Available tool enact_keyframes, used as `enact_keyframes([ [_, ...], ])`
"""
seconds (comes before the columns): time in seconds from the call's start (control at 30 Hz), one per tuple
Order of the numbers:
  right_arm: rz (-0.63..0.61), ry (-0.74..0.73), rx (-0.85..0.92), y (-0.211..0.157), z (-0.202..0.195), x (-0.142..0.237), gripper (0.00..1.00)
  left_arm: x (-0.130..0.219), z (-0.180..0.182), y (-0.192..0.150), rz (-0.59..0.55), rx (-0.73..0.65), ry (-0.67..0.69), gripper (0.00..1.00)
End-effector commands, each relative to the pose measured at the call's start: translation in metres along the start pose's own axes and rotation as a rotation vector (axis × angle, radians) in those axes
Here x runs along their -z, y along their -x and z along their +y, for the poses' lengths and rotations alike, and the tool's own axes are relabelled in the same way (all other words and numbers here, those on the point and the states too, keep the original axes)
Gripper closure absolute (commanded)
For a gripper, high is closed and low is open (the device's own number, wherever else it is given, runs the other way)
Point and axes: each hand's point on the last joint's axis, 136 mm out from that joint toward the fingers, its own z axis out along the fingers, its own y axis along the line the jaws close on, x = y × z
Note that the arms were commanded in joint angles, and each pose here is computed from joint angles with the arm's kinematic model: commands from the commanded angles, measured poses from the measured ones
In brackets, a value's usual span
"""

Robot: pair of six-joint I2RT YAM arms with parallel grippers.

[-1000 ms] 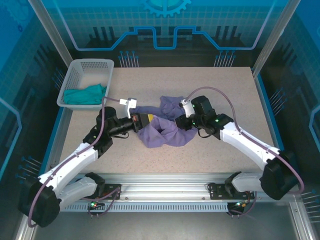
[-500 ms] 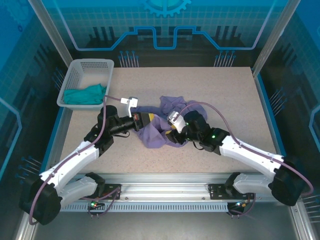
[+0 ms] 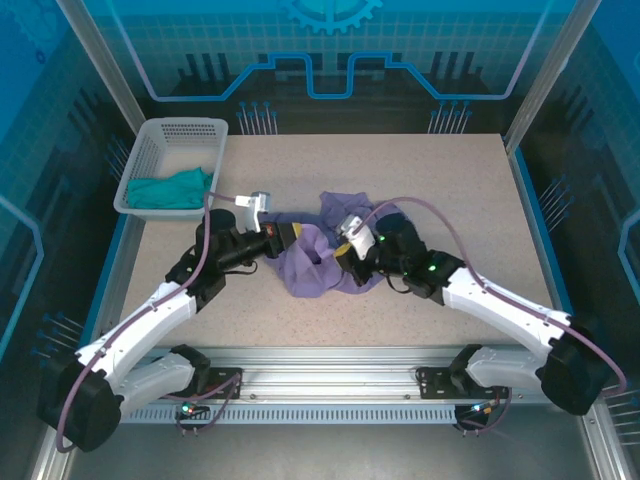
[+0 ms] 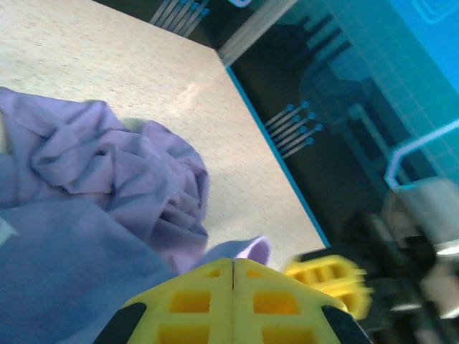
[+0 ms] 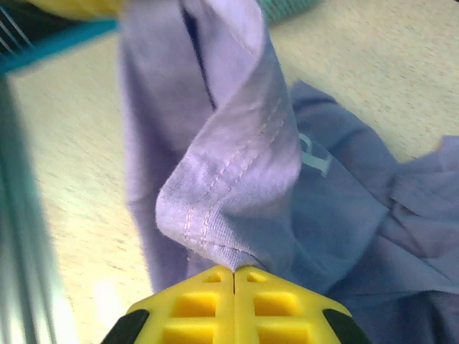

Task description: Fold the inside-out t-shirt

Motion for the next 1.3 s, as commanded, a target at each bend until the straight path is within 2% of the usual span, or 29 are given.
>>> enact_keyframes([
  [0.0,-0.085,0.253,-0.149,0.028,0.025,0.022,1.00,-0.002,0.021,0.016,-0.050,-0.026,0.151,1.00],
  [0.17,-0.158,0.333,-0.273,0.047,0.019,0.022,1.00,-0.006,0.053,0.012,-0.014,-0.066,0.315,0.99],
  [0.27,-0.178,0.350,-0.315,0.052,0.015,0.014,1.00,-0.005,0.069,0.000,0.046,-0.077,0.387,0.93],
  [0.47,-0.221,0.364,-0.403,0.059,0.007,-0.008,1.00,0.014,0.099,-0.025,0.142,-0.089,0.537,0.74],
  [0.57,-0.231,0.349,-0.429,0.059,0.005,-0.018,1.00,0.024,0.101,-0.038,0.177,-0.086,0.556,0.61],
  [0.73,-0.229,0.327,-0.466,0.057,-0.001,-0.030,1.00,0.035,0.092,-0.056,0.218,-0.146,0.586,0.45],
  [0.87,-0.209,0.326,-0.473,0.056,-0.002,-0.034,1.00,0.024,0.077,-0.068,0.253,-0.266,0.543,0.47],
  [1.0,-0.196,0.308,-0.475,0.052,-0.006,-0.032,1.00,0.008,0.081,-0.072,0.293,-0.290,0.537,0.53],
  [1.17,-0.196,0.286,-0.472,0.049,-0.010,-0.025,1.00,-0.010,0.100,-0.080,0.358,-0.282,0.603,0.51],
  [1.27,-0.197,0.267,-0.473,0.046,-0.013,-0.021,1.00,-0.021,0.104,-0.089,0.399,-0.250,0.599,0.51],
])
